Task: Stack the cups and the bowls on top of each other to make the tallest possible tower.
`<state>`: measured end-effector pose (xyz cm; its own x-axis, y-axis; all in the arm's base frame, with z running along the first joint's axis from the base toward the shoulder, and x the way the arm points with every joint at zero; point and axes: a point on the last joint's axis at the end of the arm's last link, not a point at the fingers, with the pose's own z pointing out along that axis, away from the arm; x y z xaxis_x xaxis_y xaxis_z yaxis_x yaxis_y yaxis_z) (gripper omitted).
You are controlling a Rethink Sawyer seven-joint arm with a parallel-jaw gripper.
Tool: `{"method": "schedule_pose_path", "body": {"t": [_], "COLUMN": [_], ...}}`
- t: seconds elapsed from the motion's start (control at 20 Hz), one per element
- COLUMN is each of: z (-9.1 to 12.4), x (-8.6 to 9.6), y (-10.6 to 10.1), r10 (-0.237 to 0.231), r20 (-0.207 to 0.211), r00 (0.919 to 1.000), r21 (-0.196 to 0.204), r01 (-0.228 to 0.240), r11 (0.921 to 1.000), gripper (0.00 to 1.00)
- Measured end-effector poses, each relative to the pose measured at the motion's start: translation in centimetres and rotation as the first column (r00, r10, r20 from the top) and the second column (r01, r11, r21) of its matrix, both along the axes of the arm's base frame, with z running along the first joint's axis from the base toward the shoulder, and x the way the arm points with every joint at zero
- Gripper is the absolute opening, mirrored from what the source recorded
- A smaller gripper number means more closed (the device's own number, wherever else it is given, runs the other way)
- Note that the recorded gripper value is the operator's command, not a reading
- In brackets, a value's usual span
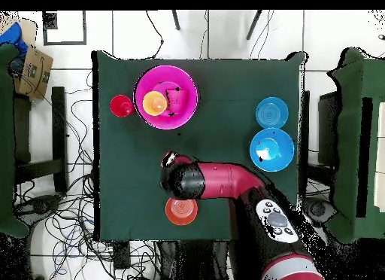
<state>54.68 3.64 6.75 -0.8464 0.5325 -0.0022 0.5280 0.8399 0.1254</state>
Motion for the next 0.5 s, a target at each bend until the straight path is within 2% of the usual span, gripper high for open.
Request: {"method": "schedule_pose_path", "body": {"t": [0.25, 0.5], "z": [-0.8, -1.3], "x": [-2.9, -4.4], "y": [-0.1, -0.2], "r10": [-0.011, -0.016], "r20": [-0.021, -0.026], "r00": [0.9997, 0.9995], "r21": [-0.003, -0.004], "r01": [0.011, 0.016], "r11": [0.9999, 0.9999], "gripper": [1.00, 1.00]}}
